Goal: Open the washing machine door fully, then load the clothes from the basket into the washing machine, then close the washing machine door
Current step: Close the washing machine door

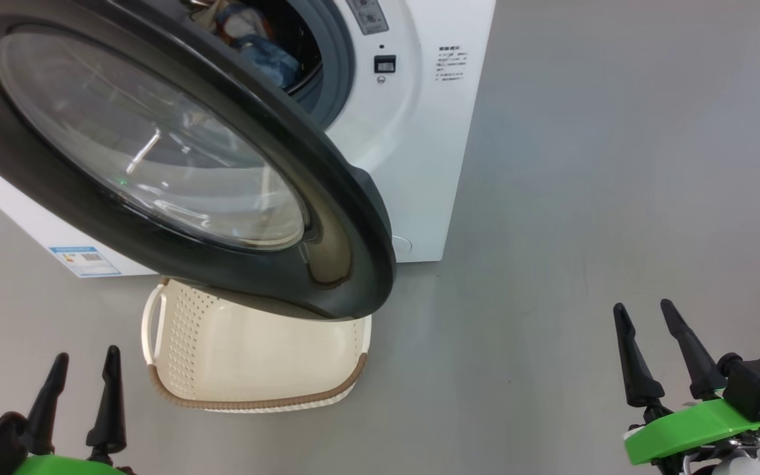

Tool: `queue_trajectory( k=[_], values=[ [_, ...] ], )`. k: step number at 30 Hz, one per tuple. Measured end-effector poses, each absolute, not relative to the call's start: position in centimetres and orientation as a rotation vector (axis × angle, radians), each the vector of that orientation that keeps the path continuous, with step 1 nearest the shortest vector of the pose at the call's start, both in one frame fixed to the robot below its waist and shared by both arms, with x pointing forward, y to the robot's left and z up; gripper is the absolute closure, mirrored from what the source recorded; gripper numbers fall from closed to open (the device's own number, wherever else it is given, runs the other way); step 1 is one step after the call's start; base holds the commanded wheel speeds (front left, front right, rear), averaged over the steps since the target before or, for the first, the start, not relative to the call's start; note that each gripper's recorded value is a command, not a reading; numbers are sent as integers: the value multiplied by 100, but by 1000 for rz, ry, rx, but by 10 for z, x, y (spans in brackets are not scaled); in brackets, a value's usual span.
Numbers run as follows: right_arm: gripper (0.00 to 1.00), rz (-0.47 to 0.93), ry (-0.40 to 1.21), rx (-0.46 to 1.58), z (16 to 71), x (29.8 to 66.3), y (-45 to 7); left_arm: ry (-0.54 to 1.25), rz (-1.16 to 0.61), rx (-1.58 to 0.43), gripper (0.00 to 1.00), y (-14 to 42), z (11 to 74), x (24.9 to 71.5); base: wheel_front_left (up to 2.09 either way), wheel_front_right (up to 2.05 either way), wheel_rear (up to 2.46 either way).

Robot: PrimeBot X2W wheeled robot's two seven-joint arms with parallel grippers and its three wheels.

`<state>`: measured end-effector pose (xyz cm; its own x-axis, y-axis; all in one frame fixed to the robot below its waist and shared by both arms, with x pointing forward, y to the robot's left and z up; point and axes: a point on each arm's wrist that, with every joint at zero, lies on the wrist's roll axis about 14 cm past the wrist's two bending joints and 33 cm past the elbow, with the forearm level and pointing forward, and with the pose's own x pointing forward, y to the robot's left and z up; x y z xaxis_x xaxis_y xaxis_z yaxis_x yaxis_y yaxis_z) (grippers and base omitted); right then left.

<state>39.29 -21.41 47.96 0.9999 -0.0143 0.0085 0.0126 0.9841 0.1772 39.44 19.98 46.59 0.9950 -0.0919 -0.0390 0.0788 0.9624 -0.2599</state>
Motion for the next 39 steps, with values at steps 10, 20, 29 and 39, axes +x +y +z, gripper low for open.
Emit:
queue_trajectory(
  k=[10, 20, 29, 39],
  values=[
    [100, 115, -113, 242, 515, 422, -166, 29, -58, -285, 0, 201, 471, 387, 0, 0, 0],
    [100, 350, -393, 276, 616, 437, -96, -21, -15, -280, 0, 215, 487, 376, 0, 0, 0],
    [100, 635, -445, 347, 644, 407, -8, -51, 34, -290, 0, 226, 495, 364, 0, 0, 0],
    [100, 789, -178, 407, 574, 395, 54, -53, 91, -306, 0, 236, 493, 350, 0, 0, 0]
  ],
)
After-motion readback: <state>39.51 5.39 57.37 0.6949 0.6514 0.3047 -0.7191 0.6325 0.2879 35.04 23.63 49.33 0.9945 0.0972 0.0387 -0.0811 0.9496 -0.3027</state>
